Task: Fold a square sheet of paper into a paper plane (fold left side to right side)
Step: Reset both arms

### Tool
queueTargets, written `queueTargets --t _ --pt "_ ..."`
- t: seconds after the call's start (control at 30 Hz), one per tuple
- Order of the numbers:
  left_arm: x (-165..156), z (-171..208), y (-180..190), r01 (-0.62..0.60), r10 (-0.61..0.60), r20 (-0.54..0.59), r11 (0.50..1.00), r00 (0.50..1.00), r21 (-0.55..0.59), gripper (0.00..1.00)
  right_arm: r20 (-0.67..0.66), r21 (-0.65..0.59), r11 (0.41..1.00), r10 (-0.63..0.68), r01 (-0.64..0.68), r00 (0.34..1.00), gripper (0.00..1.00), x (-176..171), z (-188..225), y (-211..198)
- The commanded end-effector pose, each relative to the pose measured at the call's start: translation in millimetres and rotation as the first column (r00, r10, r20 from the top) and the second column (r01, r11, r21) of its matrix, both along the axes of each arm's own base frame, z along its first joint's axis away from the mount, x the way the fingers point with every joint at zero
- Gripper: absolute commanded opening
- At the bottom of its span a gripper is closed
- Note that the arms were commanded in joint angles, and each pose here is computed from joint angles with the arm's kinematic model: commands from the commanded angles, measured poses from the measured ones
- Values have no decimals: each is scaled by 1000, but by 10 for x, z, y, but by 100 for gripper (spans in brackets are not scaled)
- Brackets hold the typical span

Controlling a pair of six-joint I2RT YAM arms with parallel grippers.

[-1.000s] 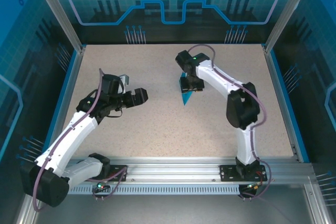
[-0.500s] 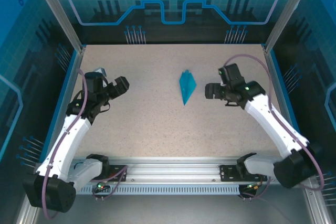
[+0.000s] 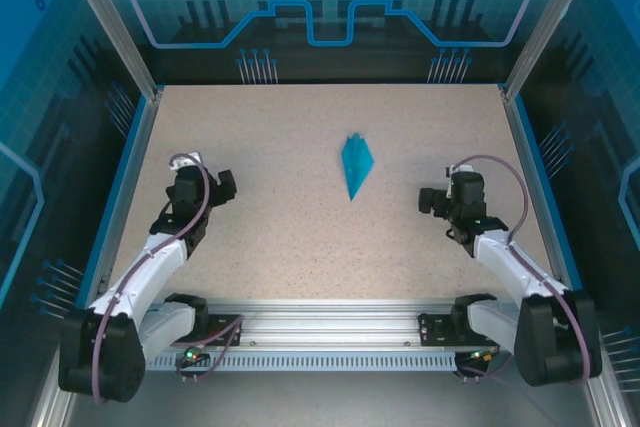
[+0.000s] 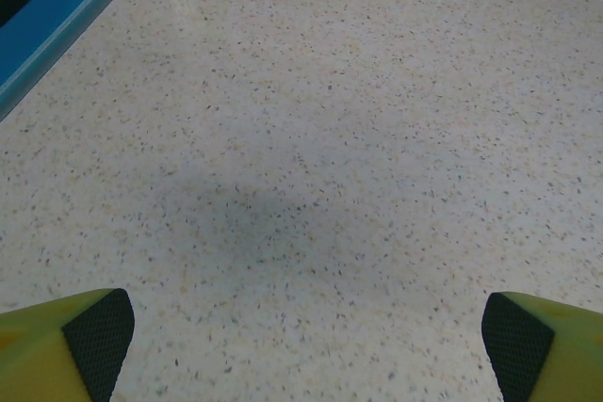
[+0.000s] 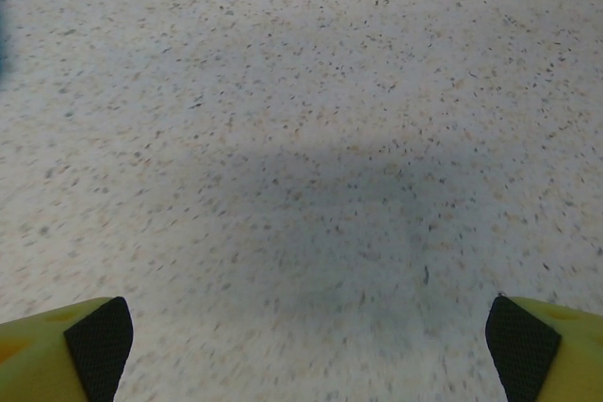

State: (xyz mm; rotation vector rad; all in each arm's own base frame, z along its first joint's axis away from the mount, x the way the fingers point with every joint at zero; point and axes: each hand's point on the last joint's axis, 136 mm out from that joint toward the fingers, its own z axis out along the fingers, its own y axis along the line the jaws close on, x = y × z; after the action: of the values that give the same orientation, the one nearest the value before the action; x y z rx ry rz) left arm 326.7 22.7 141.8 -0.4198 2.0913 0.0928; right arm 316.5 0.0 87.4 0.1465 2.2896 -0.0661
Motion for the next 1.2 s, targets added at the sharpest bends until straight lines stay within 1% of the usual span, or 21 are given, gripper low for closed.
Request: queueTargets --t 0.0,0.17,0.27,0.4,0.43,0.47,0.5,0.53,0.67,0.73,0.77,0.83,1.17 --pt "193 31 -8 42 -47 86 997 995 57 99 226 -36 997 72 -66 972 100 410 249 54" --pt "297 -156 -131 139 -150 108 985 983 103 99 321 -70 985 171 -157 932 100 606 322 192" --pt "331 -178 -207 182 -197 160 978 967 102 99 324 -108 972 231 -206 917 100 698 297 260" --pt "420 -218 -329 261 -278 182 959 943 113 99 301 -104 964 267 -246 916 100 786 66 322" --pt "447 -211 -340 270 -288 196 956 937 113 99 315 -111 963 270 -247 910 100 805 71 328" --pt "468 -217 -358 287 -305 202 951 931 114 99 295 -98 963 268 -250 917 100 783 46 318" --pt "489 -226 -359 294 -313 206 949 927 115 99 313 -101 964 267 -247 912 100 804 72 316" --pt "509 -267 -360 301 -319 204 947 926 114 99 294 -90 964 266 -250 918 100 795 48 312" --pt "594 -465 -362 322 -334 188 942 923 94 99 301 -89 964 265 -250 916 100 802 57 307" --pt "679 -438 -366 330 -342 194 939 919 92 99 302 -89 964 265 -250 916 100 803 59 309" --pt "689 -519 -344 329 -336 147 942 930 67 99 300 -89 964 265 -250 916 100 799 56 307" --pt "693 -529 -279 306 -310 147 951 939 48 99 301 -91 964 266 -250 916 100 800 57 307" --pt "696 -520 -277 305 -309 149 951 939 52 99 300 -95 964 267 -250 916 100 801 55 316"
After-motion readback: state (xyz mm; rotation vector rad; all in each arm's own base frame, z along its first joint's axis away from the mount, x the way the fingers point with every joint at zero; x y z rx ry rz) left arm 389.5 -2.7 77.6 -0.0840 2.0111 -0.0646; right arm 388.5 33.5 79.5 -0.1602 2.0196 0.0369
